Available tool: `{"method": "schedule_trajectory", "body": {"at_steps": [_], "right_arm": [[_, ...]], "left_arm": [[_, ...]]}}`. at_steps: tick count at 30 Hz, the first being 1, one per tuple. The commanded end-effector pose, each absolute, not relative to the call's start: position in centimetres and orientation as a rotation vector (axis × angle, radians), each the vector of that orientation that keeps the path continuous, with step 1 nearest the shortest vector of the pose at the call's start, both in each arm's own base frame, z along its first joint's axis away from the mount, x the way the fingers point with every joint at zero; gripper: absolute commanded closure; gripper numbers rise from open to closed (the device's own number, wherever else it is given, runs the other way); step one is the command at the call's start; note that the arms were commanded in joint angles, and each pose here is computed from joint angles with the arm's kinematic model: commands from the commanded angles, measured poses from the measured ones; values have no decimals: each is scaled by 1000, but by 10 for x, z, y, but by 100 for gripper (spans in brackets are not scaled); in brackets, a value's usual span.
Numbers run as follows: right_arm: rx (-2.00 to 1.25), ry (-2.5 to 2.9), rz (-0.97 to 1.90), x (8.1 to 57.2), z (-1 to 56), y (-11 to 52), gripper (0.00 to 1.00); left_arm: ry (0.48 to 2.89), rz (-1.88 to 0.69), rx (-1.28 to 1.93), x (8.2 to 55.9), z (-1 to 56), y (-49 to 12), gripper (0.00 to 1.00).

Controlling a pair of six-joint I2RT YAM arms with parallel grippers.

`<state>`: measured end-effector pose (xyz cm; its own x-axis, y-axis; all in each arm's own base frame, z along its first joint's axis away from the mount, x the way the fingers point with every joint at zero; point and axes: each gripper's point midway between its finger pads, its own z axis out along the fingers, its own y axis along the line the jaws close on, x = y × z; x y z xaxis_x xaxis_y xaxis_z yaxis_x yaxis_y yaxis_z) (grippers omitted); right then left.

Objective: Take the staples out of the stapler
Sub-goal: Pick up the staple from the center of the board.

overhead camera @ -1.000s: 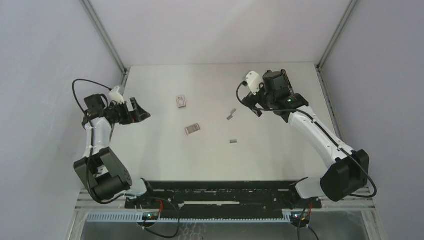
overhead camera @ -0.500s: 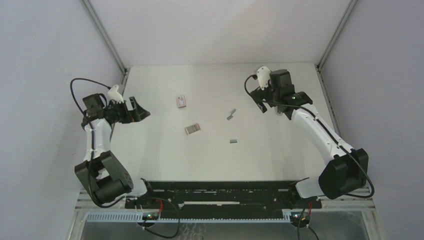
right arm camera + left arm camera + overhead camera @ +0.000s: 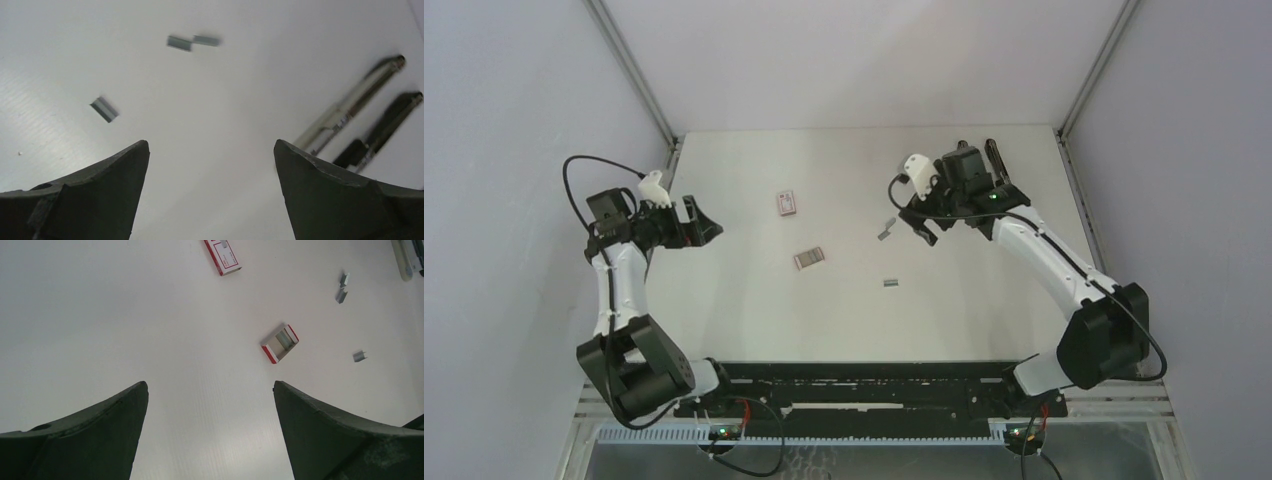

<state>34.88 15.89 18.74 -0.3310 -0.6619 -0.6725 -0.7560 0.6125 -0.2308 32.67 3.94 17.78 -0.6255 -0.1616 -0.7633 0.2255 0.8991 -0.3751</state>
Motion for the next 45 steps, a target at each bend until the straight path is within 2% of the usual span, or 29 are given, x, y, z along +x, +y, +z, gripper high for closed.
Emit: {"method": "schedule_trajectory", "body": {"at_steps": [1,7,11,15,18,25,36,45], "right_arm": [[-1355,1995,234,336,167,195,6],[-1568,1975,236,323,132,218,11],[-1681,1967,242,317,109,226,14],[-1765,1982,225,312,87,232,22],[-1778,1991,260,307,78,238,27],[-1852,1976,283,297,61,253,31],[-1875,2021,293,292,43,261,47],[-1853,2042,282,297,41,256,52]], "left_arm": [[2168,-476,138,303,186,34,0],[2168,-357,188,275,187,31,0],[2162,-406,186,269,182,22,0],[2182,-418,209,263,174,19,0],[2176,-417,224,258,171,16,0],[2187,-459,207,260,166,14,0],[2187,-466,210,259,165,13,0],[2191,-469,211,259,163,13,0]]}}
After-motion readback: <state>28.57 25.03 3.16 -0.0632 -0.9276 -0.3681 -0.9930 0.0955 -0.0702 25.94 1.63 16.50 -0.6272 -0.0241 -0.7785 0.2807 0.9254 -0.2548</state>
